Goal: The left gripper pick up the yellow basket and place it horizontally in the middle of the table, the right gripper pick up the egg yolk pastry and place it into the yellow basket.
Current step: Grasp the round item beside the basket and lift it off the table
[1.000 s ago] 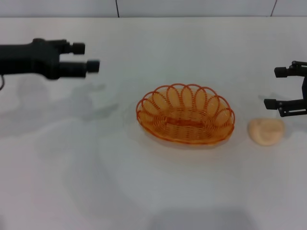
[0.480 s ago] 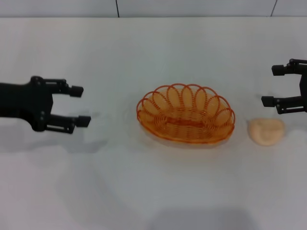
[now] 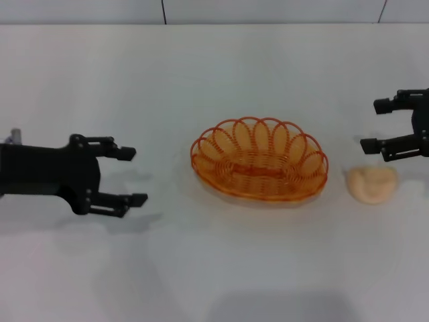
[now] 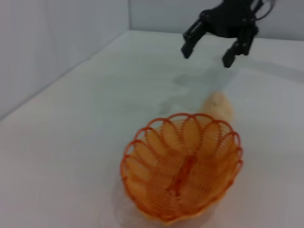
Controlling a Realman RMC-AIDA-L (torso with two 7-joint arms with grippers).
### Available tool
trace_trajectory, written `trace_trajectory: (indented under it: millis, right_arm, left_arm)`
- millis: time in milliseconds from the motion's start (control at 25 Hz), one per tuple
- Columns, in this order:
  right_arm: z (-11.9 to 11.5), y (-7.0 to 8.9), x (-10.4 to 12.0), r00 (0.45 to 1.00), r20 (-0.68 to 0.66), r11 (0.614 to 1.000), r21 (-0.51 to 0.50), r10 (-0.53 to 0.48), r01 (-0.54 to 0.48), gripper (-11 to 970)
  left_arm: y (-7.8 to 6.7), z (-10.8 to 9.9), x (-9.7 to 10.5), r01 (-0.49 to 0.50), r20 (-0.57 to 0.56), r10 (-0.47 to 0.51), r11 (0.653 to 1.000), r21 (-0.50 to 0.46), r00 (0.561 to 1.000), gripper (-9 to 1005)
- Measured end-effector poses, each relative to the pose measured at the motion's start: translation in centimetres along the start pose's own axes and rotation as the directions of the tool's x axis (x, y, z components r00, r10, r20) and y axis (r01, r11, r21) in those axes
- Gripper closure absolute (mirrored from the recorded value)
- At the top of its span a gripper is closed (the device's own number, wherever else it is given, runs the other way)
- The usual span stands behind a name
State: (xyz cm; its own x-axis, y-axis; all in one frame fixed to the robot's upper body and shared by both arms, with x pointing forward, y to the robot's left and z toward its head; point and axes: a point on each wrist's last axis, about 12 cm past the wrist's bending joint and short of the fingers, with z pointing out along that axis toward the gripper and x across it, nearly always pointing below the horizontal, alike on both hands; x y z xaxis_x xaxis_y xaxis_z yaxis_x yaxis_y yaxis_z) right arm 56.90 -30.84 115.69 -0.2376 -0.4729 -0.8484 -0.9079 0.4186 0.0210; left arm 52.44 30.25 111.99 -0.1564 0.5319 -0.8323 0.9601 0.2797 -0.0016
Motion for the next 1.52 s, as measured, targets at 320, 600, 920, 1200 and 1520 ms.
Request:
trace_trajectory:
  millis: [320, 600, 920, 1200, 1520]
  right_arm:
    - [0.9, -1.1, -3.0, 0.973, -0.225, 0.996, -0.058, 0.049, -0.063, 99]
    - [2.0, -1.4, -4.2, 0.936, -0.348, 0.994, -0.071, 0.05, -0.08, 100]
    - [3.3, -1.5, -3.8, 0.905, -0.42, 0.99, -0.08, 0.071, -0.114, 102]
    - [3.8, -1.6, -4.0, 0.906, -0.418, 0.992, -0.068, 0.07, -0.108, 102]
    - [4.2, -1.8, -4.0, 0.896, -0.44, 0.991, -0.071, 0.069, -0.111, 103]
  left_arm:
    - [-0.6, 1.8, -0.4, -0.021, -0.055, 0.026, 0.996, 0.082, 0.998, 182]
    - [-0.5, 2.7, -1.0, -0.059, -0.06, 0.065, 0.994, 0.097, 0.996, 182]
    - [-1.0, 4.3, -1.8, -0.155, -0.072, 0.158, 0.987, 0.042, 0.985, 182]
    - [-1.6, 5.8, -0.9, -0.178, -0.086, 0.178, 0.984, 0.007, 0.98, 182]
    - [-2.5, 7.0, -1.0, -0.208, -0.058, 0.211, 0.977, 0.053, 0.976, 182]
